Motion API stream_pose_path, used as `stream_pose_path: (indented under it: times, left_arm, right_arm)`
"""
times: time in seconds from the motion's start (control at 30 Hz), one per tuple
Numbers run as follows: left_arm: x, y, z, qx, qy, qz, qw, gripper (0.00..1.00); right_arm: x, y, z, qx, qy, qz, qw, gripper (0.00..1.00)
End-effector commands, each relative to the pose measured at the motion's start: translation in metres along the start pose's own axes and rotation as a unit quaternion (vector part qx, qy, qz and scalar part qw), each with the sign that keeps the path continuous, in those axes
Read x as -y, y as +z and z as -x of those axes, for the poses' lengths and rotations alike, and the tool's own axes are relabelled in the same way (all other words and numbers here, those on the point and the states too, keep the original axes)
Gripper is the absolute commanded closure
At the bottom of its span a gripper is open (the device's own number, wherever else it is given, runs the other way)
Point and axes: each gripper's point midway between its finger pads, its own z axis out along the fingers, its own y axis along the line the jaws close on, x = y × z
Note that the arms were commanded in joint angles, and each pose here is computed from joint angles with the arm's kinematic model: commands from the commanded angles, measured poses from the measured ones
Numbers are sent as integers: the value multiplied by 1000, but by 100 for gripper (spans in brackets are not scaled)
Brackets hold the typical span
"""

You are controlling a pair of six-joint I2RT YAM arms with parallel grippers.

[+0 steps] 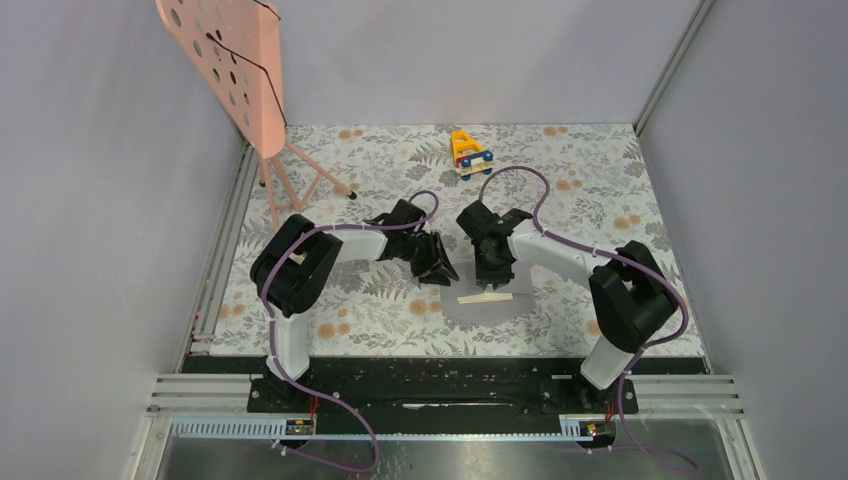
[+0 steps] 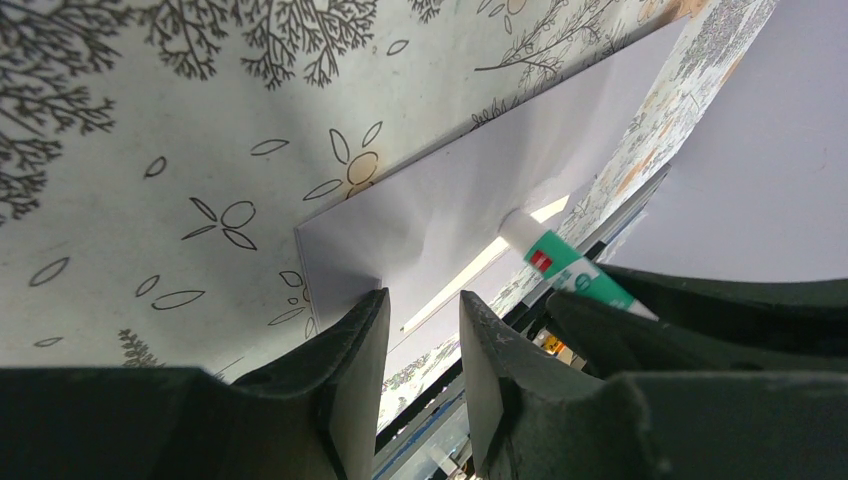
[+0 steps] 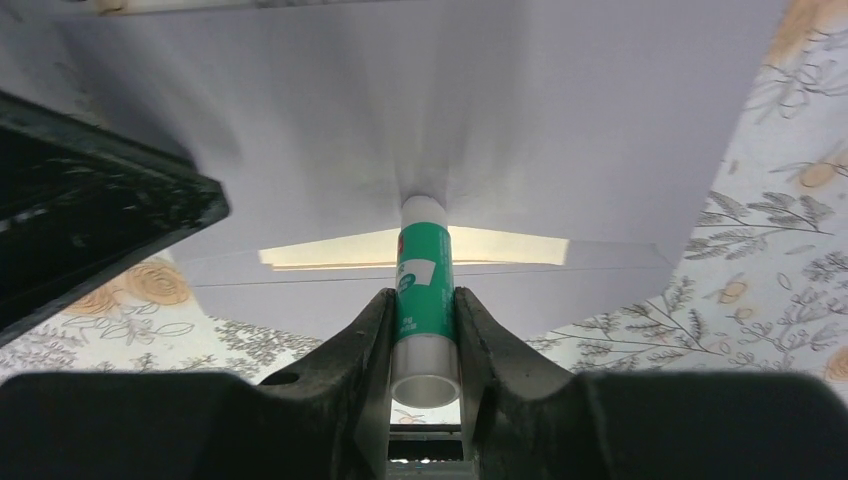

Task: Place the letter into the envelope and seal it
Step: Paint the envelope at the center of the board.

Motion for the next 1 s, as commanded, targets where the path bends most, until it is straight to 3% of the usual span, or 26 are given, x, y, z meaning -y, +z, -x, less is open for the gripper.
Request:
stream_pose_path:
  times: [0.0, 0.23, 0.77, 0.97]
  left_arm:
    - [-41, 7, -10, -7, -17, 66, 998, 66]
    - [-42, 6, -11, -7, -17, 68, 998, 66]
    - [-40, 5, -10, -6, -17, 69, 997, 66]
    - [-39, 6, -9, -8, -16, 69, 997, 66]
  right_arm:
    - [46, 7, -14, -21, 10, -67, 997, 100]
    - [53, 5, -12, -20, 17, -70, 997, 100]
    - [-24, -5, 6, -21, -25, 15, 999, 100]
    - [-19, -2, 4, -18, -27, 5, 999, 100]
